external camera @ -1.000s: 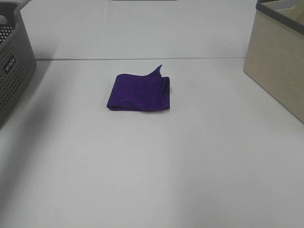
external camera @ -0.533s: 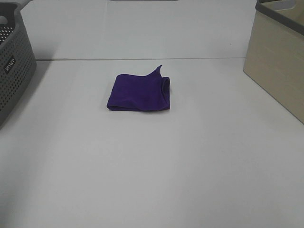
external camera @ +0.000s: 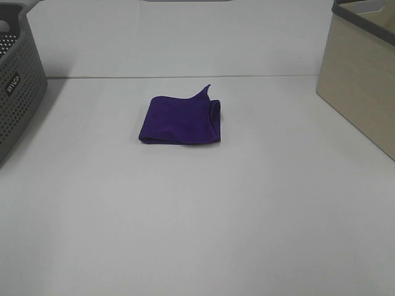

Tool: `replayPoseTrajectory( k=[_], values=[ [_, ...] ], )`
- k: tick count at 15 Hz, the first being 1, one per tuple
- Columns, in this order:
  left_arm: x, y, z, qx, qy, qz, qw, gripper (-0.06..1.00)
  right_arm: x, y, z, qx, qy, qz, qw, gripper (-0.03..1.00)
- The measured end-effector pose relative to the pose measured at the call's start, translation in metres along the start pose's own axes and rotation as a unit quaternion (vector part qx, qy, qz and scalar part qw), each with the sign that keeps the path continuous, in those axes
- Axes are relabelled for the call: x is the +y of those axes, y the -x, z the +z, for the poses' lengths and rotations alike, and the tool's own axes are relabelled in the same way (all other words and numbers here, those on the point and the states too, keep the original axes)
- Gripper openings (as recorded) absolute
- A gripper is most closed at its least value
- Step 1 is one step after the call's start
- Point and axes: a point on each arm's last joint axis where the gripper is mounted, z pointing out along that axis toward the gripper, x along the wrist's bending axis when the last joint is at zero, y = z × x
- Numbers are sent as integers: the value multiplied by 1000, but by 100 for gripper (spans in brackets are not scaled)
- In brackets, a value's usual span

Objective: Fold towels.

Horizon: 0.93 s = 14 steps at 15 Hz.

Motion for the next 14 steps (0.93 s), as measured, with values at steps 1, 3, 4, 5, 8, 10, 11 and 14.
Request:
replayPoseTrajectory(
  k=[1, 3, 4, 5, 8, 10, 11, 14],
  values=[
    [-3, 2, -3, 0, 14, -3, 1000, 77, -3, 0, 6, 1, -10, -13, 1000, 87],
    [-3, 3, -4, -3, 20, -11, 1000, 77, -8, -1, 19, 6, -12, -25, 1000, 87],
    [-3, 2, -4, -3, 21, -16, 1000, 77, -12, -2, 28, 15, -14, -19, 1000, 87],
    [-3, 3, -4, -3, 21, -20, 1000, 77, -14, -4, 34, 26, -8, -14, 1000, 87],
    [-3, 3, -4, -8, 23, -24, 999, 77, -14, -5, 38, 28, 0, -10, 1000, 87],
    [-3, 4, -4, -9, 23, -24, 999, 77, -14, -5, 39, 28, 0, -10, 1000, 87],
    [-3, 4, -4, -9, 23, -24, 999, 77, -14, -5, 39, 28, 0, -10, 1000, 87],
    [-3, 4, -4, -9, 23, -24, 999, 77, -14, -5, 39, 28, 0, -10, 1000, 87]
  ],
)
